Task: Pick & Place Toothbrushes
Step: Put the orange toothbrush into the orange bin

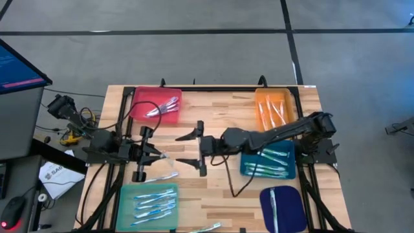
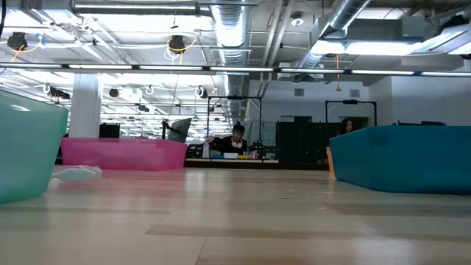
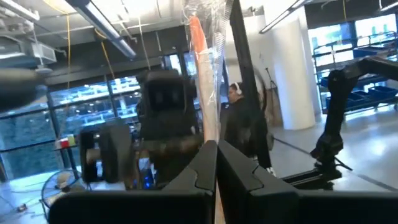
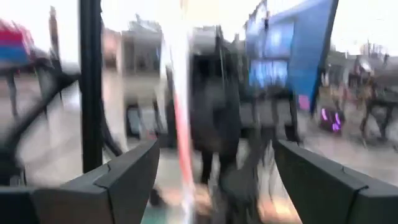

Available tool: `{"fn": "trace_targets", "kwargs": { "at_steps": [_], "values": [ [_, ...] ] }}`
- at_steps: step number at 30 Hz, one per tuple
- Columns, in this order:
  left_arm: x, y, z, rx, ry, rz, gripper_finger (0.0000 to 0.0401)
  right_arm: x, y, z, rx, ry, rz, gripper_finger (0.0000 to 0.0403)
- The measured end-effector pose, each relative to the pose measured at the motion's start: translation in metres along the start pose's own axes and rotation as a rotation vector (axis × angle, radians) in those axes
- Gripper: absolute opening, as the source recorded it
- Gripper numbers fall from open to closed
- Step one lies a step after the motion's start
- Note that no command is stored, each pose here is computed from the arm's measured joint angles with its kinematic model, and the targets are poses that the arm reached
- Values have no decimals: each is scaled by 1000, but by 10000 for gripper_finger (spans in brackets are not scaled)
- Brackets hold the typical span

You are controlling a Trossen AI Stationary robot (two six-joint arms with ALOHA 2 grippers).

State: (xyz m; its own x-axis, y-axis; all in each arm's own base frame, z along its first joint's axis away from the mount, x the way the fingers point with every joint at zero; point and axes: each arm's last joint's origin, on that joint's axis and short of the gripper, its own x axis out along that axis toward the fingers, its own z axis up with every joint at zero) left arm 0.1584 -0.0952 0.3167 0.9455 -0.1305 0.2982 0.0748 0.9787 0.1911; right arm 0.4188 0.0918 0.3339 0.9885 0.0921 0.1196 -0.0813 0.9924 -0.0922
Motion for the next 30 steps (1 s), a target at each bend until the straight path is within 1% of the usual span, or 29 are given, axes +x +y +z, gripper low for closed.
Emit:
{"fn": "trace_targets", "kwargs": {
  "at_steps": [1,4,6,9,13,24,30],
  "values": [
    [0,0,0,5,0,4,0,4,1,2,3,-22,5,313],
    [0,0,0,9,5,14,0,5,2,-4,-12,58,16,313],
    [0,0,-1,12,12,19,0,10,2,-3,-9,34,28,313],
    [0,0,-1,13,14,19,0,12,3,-2,-9,38,33,313],
    [0,0,-1,14,15,18,0,19,6,-7,-11,60,43,313],
    [1,1,-2,18,18,22,0,20,0,-5,30,52,29,313],
    [5,3,-7,32,38,35,0,20,-1,-5,23,56,27,313]
  ]
}}
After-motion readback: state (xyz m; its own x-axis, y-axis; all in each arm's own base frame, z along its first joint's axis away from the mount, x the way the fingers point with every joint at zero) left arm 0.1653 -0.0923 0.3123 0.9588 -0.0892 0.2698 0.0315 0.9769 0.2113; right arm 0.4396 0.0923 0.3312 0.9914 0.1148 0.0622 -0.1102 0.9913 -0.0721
